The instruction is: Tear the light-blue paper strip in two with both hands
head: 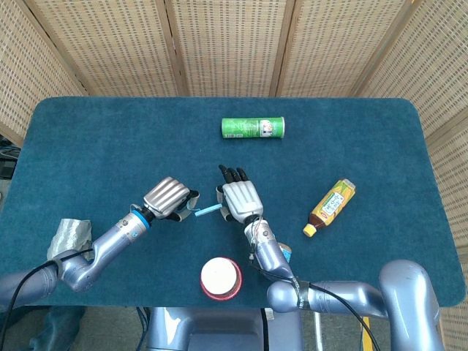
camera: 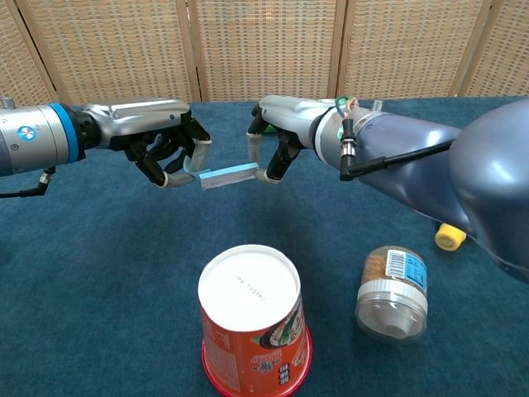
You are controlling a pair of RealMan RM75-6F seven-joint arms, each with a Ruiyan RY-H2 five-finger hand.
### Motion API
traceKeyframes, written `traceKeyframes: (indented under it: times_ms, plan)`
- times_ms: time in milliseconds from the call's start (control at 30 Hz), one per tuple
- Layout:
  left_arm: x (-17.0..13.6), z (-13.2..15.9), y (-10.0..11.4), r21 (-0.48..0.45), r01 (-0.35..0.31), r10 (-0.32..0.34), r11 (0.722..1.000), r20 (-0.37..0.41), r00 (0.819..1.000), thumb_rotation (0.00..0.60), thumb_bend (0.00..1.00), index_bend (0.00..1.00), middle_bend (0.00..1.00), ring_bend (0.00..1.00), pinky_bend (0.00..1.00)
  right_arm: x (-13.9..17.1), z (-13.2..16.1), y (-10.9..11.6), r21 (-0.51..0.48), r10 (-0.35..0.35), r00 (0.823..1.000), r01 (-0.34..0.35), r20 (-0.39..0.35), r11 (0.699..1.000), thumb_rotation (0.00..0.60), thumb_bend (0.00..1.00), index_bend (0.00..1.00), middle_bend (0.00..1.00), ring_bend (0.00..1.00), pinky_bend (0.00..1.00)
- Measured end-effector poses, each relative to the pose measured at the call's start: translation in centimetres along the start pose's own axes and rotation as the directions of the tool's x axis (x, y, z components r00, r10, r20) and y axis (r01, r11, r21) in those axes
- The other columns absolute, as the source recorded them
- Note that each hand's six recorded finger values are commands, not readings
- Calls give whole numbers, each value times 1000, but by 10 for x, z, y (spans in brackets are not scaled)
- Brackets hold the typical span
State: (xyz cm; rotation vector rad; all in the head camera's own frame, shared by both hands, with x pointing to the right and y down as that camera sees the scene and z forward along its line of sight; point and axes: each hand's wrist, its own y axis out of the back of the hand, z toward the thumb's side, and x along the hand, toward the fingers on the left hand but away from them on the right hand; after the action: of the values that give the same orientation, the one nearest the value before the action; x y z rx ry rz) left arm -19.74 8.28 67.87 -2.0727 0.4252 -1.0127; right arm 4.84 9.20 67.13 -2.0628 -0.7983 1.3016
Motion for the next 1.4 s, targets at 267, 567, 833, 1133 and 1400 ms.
traceKeyframes:
  times_ms: [267,567,833,1133,1400]
  plan:
    - [2,0,-1,3,2,-2,1000,-3,1000,600,495,705,770,791,675,-1,-2,1,1,-1,1000,1,2,1000,600,620,598,5,0,0]
    - [3,2,-1,2,-4,4,1000,-1,1000,600,632,778,783,791,675,0,-3,2,3,-2,1000,2,3,1000,600,620,598,5,0,0]
    - [-1,-7,0,10,-10,10,1000,-21,1000,600,663,803,787,791,675,-2,-10,4,23,-12,1000,12,14,1000,600,620,598,5,0,0]
    - [-11,-29,1,9,-16,16,1000,-62,998,600,670,812,788,791,675,-4,-22,5,32,-18,999,17,34,999,600,620,598,5,0,0]
    - [-29,-62,3,13,-30,31,999,-119,992,600,485,772,729,756,675,-7,-35,0,44,-13,998,11,64,999,600,620,598,5,0,0]
